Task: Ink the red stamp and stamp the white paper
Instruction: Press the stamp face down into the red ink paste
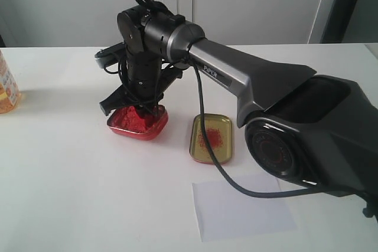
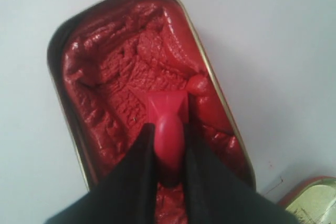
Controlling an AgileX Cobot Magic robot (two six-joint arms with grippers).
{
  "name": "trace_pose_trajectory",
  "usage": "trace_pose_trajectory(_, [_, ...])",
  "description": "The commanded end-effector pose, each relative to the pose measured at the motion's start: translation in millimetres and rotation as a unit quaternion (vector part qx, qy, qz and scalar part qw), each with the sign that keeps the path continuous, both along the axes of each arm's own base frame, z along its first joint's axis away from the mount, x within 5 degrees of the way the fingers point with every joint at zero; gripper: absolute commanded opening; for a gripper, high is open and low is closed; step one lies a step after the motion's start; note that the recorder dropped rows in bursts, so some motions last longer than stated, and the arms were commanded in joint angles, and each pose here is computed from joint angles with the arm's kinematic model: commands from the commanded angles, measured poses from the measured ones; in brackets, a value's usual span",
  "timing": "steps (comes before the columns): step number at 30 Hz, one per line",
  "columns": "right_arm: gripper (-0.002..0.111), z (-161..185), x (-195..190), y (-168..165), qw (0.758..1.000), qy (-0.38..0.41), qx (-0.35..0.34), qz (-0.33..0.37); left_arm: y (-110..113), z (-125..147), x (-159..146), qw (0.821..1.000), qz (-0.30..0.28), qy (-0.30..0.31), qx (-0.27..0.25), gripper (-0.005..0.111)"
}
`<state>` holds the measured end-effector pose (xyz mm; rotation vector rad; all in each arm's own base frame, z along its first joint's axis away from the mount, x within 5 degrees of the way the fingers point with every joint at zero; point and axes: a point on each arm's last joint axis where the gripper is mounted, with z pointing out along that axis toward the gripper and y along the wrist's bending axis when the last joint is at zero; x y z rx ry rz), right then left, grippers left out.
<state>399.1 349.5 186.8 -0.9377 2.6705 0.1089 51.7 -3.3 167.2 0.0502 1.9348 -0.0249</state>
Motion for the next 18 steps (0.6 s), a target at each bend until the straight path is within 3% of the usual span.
trace_pose_trajectory(1, [0.000,13.9,1.1,-0.9,1.000,-0.017,0.011,-0.002,0.0,-1.0,-0.1,1.000,0.001,-0.001,-0.001,0.000])
trace_pose_trajectory(18, [0.000,19.1,0.5,-1.5,1.000,-0.021,0.014,-0.002,0.0,-1.0,-0.1,1.000,0.001,-0.001,-0.001,0.000])
